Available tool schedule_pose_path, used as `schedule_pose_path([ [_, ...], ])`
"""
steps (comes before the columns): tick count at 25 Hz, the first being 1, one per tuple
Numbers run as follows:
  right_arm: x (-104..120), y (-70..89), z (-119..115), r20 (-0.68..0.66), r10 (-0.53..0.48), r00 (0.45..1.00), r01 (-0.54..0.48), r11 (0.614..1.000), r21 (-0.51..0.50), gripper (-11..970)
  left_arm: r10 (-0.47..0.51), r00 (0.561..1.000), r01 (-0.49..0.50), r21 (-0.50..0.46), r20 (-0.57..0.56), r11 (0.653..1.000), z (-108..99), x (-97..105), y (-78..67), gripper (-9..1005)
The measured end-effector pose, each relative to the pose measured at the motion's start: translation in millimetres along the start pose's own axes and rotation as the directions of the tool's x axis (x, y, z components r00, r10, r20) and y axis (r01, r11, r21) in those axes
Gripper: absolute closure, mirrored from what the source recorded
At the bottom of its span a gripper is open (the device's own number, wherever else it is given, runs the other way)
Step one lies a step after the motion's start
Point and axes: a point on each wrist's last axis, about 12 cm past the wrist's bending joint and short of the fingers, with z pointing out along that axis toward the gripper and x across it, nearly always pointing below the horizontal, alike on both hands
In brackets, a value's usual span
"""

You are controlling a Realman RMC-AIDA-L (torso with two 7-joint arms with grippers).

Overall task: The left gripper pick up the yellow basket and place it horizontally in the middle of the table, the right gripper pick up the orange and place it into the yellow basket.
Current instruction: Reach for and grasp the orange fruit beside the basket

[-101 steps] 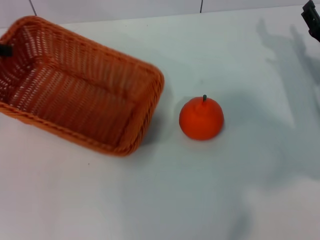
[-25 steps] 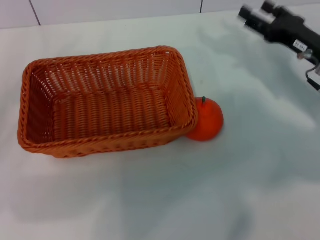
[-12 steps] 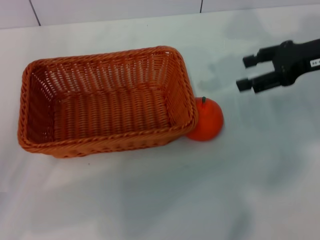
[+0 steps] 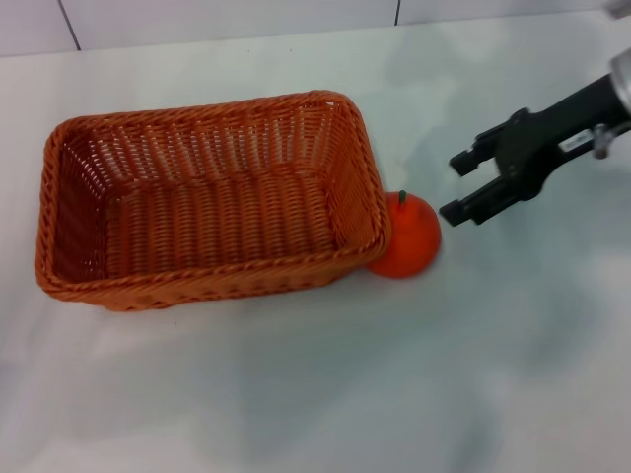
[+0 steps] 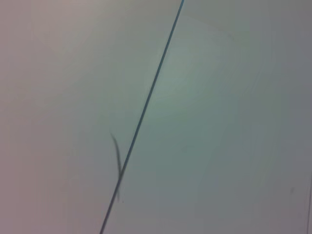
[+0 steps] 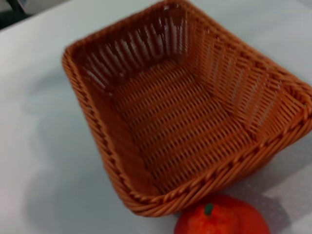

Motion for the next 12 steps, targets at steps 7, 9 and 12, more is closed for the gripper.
schedule_pose_path([
  [7, 21, -1.5, 28, 0.09, -0.031, 0.995, 0.035, 0.999, -0.039, 168, 0.025, 1.0, -0.025, -0.014, 0.009, 1.0, -4, -7, 6.2, 376],
  [9, 24, -3.8, 37, 0.106, -0.041, 0.994, 0.045, 0.998, -0.04, 192, 0.031, 0.999, -0.03, -0.017, 0.014, 0.999, -4, -10, 8.7, 376],
  [12, 24, -7.0, 48, 0.128, -0.048, 0.991, 0.053, 0.998, -0.035, 229, 0.026, 0.999, -0.026, -0.013, 0.019, 1.0, -2, -14, 11.8, 376],
])
